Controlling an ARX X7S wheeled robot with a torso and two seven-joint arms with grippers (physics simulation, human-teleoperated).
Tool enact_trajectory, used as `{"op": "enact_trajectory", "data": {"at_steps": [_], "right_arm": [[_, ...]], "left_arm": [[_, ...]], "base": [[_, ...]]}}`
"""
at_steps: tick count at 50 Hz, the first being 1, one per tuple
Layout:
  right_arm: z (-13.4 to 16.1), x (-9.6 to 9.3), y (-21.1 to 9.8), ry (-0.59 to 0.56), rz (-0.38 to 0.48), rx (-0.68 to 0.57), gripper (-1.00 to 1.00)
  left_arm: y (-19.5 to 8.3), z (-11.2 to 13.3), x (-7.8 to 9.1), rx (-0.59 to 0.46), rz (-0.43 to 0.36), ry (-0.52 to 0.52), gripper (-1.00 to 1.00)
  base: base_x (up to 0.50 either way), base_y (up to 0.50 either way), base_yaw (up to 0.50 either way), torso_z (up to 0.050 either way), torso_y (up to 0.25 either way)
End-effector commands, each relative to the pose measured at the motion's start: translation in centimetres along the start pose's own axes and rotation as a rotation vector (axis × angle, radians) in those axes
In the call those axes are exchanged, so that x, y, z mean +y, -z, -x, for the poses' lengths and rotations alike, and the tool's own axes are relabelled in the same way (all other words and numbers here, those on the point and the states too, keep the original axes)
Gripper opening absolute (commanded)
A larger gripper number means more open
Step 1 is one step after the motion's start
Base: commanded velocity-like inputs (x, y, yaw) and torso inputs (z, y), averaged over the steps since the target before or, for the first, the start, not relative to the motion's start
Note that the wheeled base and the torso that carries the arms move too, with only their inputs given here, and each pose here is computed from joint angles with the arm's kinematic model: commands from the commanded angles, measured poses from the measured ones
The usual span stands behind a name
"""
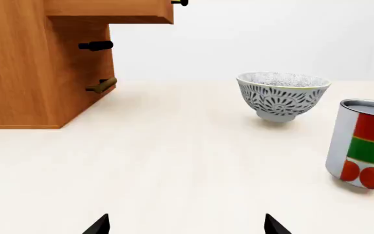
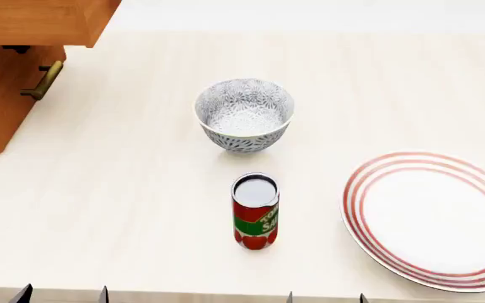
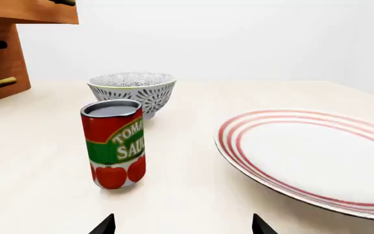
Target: Put the bowl on top of the cabinet.
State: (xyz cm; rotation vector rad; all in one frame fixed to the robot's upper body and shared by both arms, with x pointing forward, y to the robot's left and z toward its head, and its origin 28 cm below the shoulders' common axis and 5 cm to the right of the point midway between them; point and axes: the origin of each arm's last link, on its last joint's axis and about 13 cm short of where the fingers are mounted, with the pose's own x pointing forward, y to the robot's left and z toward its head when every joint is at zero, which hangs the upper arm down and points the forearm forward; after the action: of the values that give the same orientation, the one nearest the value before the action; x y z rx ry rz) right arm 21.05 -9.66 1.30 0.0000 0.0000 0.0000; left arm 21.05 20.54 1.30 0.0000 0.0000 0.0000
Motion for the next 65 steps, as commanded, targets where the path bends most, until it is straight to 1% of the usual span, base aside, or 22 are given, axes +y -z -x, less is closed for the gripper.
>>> {"op": "enact_trajectory", "data": {"at_steps": [1, 2, 4, 6, 7, 8, 14, 17, 18, 20, 21, 22, 24, 26, 29, 32, 35, 41, 44, 48, 54, 65], "right_arm": [[-0.1, 0.0, 0.4, 0.009, 0.019, 0.012, 1.0], [-0.2, -0.1, 0.4, 0.057, 0.047, 0.049, 1.0], [-0.1, -0.2, 0.4, 0.077, 0.025, 0.063, 1.0], [-0.1, -0.2, 0.5, 0.067, 0.032, 0.075, 1.0], [-0.1, -0.2, 0.6, 0.08, 0.067, 0.102, 1.0], [-0.1, -0.2, 0.8, 0.087, 0.068, 0.115, 1.0], [-0.2, -0.1, 0.6, 0.074, 0.042, 0.112, 1.0], [-0.2, -0.2, 0.9, 0.07, 0.064, 0.12, 1.0], [-0.3, -0.2, 0.9, 0.067, 0.068, 0.122, 1.0], [-0.1, -0.2, 0.6, 0.074, 0.106, 0.105, 1.0], [-0.1, -0.2, 0.4, 0.08, 0.108, 0.098, 1.0], [-0.1, -0.3, 0.2, 0.084, 0.096, 0.086, 1.0], [-0.1, -0.4, -0.4, 0.089, 0.119, 0.054, 1.0], [0.1, -0.4, -1.7, 0.09, 0.13, -0.029, 1.0], [0.3, -0.5, -3.5, 0.105, 0.117, -0.082, 1.0], [0.6, -0.5, -5.0, 0.109, 0.113, -0.12, 1.0], [1.0, -0.4, -6.3, 0.106, 0.11, -0.16, 1.0], [1.5, -0.2, -8.8, 0.102, 0.108, -0.224, 1.0], [1.9, -0.1, -10.0, 0.102, 0.134, -0.261, 1.0], [2.4, 0.0, -11.4, 0.1, 0.129, -0.301, 1.0], [3.0, 0.1, -12.6, 0.102, 0.138, -0.335, 1.0], [3.4, 0.1, -13.8, 0.127, 0.131, -0.382, 1.0]], "left_arm": [[0.2, -0.1, -0.2, 0.002, -0.019, 0.009, 1.0], [0.2, -0.1, -0.3, 0.006, -0.002, 0.01, 1.0], [0.1, -0.1, -0.2, -0.013, -0.017, 0.007, 1.0], [0.2, 0.0, -0.2, -0.012, -0.011, 0.004, 1.0], [0.1, 0.1, -0.2, -0.018, -0.013, 0.011, 1.0], [0.0, 0.1, -0.3, -0.047, -0.031, 0.001, 1.0], [0.0, 0.3, -0.3, -0.039, -0.04, 0.004, 1.0], [0.3, 0.3, -0.3, 0.001, -0.083, -0.012, 1.0], [-0.1, 0.1, -0.4, -0.04, -0.076, -0.023, 1.0], [-0.2, 0.0, -0.4, -0.034, -0.087, -0.031, 1.0], [-0.4, 0.2, -0.3, -0.054, -0.058, -0.016, 1.0], [-0.8, 0.3, -0.2, -0.069, -0.078, -0.027, 1.0], [-1.5, 0.5, -0.3, -0.111, -0.106, -0.017, 1.0], [-2.3, 0.3, -0.4, -0.149, -0.103, 0.003, 1.0], [-3.9, 0.4, -0.4, -0.192, -0.075, 0.016, 1.0], [-5.3, 0.7, -0.2, -0.244, -0.09, 0.016, 1.0], [-6.9, 1.0, -0.1, -0.255, -0.084, 0.012, 1.0], [-8.7, 1.9, -0.1, -0.314, -0.079, 0.011, 1.0], [-10.4, 2.7, -0.3, -0.349, -0.043, 0.043, 1.0], [-12.0, 3.6, -0.3, -0.395, -0.065, 0.027, 1.0], [-14.0, 4.5, 0.0, -0.446, -0.067, 0.018, 1.0], [-15.3, 5.2, 0.5, -0.472, -0.074, -0.005, 1.0]], "base": [[0.0, 0.0, 0.0, 0.0, 0.0], [0.0, 0.0, 0.0, 0.0, 0.0], [0.0, 0.0, 0.0, 0.0, 0.0], [0.0, 0.0, 0.0, 0.0, 0.0], [0.0, 0.0, 0.0, 0.0, 0.0], [0.0, 0.0, 0.0, 0.0, 0.0], [0.0, 0.0, 0.0, 0.0, 0.0], [0.0, 0.0, 0.0, 0.0, 0.0], [0.0, 0.0, 0.0, 0.0, 0.0], [0.0, 0.0, 0.0, 0.0, 0.0], [0.0, 0.0, 0.0, 0.0, 0.0], [0.0, 0.0, 0.0, 0.0, 0.0], [0.0, 0.0, 0.0, 0.0, 0.0], [0.0, 0.0, 0.0, 0.0, 0.0], [0.0, 0.0, 0.0, 0.0, 0.0], [0.0, 0.0, 0.0, 0.0, 0.0], [0.0, 0.0, 0.0, 0.0, 0.0], [0.0, 0.0, 0.0, 0.0, 0.0], [0.0, 0.0, 0.0, 0.0, 0.0], [0.0, 0.0, 0.0, 0.0, 0.0], [0.0, 0.0, 0.0, 0.0, 0.0], [0.0, 0.0, 0.0, 0.0, 0.0]]}}
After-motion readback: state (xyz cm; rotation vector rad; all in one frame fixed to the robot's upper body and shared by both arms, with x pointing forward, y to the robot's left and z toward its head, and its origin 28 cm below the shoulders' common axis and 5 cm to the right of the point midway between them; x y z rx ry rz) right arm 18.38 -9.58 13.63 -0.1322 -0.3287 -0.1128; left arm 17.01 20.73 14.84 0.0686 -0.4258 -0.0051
